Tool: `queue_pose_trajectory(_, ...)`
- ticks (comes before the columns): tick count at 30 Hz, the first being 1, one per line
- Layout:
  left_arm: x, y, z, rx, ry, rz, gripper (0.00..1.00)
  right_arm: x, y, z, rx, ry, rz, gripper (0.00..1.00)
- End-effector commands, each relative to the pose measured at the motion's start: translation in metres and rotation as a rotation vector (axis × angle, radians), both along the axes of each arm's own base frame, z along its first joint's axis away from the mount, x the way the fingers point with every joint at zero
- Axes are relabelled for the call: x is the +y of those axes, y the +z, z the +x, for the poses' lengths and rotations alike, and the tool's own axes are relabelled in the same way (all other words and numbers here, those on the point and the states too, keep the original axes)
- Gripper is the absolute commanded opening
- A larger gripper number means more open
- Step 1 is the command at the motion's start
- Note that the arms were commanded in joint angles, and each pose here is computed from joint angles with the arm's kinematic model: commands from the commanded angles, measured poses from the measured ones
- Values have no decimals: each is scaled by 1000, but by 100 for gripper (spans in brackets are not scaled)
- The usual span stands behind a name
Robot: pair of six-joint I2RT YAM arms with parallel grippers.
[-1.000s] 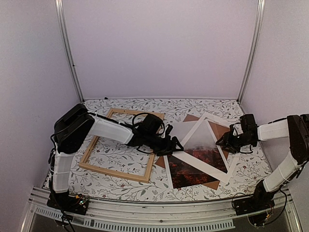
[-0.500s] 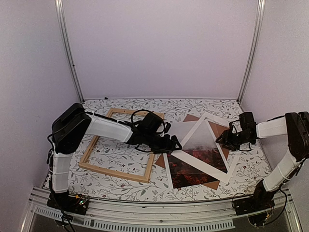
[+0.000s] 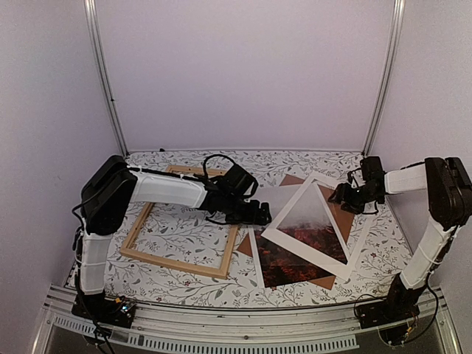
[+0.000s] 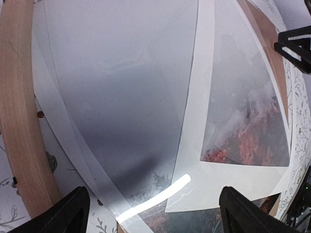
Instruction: Put the photo into the frame
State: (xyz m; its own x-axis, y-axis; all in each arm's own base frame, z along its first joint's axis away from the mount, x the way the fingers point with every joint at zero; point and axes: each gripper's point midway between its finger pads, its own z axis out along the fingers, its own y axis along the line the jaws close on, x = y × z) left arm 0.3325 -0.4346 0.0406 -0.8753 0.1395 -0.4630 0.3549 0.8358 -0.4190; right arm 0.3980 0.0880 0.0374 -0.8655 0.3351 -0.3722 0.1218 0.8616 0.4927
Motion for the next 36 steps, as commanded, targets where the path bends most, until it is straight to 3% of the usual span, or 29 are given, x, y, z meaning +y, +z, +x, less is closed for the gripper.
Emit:
queue_pose_trajectory(1, 17, -25, 5, 10, 25, 113, 96, 0, 5, 31, -39, 9, -13, 68)
queue_pose_trajectory(15, 14, -35, -2, 53, 22, 71, 94, 4, -16, 104, -26, -3, -14, 70)
queue_pose_trajectory(28, 12, -39, -6, 86, 28, 9, 92, 19, -30, 126, 32, 33, 31, 68)
queue_pose_trajectory(36, 13, -40, -5, 112, 37, -33, 92, 40, -27, 116, 62, 87, 123, 65)
